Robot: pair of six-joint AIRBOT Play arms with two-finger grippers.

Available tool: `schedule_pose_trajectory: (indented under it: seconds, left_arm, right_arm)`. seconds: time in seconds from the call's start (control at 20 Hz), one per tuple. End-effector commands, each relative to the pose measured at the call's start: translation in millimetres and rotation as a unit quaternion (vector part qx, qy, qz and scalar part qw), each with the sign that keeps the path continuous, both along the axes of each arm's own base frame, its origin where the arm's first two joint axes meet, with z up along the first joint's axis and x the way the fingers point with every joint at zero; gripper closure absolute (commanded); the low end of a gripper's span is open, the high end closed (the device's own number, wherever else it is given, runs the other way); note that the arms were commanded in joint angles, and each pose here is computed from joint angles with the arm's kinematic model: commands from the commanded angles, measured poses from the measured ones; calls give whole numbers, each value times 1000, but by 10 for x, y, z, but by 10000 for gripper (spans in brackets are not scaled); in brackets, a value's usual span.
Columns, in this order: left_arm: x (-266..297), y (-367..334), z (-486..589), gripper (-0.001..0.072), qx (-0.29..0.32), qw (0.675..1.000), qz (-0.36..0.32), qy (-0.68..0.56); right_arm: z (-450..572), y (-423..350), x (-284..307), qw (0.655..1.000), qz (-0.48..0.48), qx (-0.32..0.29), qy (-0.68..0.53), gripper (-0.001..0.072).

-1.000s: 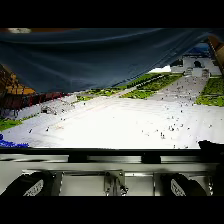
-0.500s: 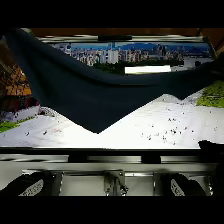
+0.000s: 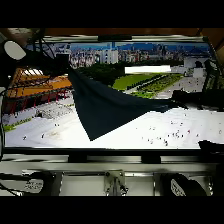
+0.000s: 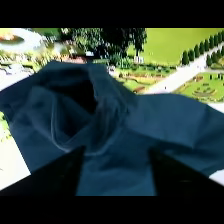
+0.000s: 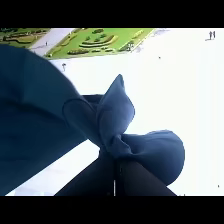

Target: Fold the shirts.

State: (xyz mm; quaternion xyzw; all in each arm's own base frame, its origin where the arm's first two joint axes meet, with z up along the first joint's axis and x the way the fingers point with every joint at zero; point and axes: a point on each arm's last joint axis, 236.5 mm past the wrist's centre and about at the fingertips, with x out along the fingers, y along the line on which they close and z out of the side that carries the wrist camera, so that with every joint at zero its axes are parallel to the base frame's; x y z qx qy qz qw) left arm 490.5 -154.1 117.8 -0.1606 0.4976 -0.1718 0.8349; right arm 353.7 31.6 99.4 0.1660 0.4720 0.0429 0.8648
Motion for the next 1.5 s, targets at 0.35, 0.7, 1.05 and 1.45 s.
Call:
schedule_pose_trajectory:
  seconds: [0.35,0.7,1.05,1.45]
  left_arm:
    - [-1241,772,-316,55,92,981,-16,173]
    - [-2485,108,-1588,54,-96,959,49,262]
    - [-2577,-290,-1917,57,-131,954,48,264]
    - [-2361,-630,-2128,59,-165,950,78,253]
  right_arm:
    - [-255,27,-60,999,14,0,35,658]
    - [-253,28,-58,999,15,0,34,658]
    - [-254,23,-57,999,15,-1,34,658]
    - [-244,17,-37,999,13,-2,29,658]
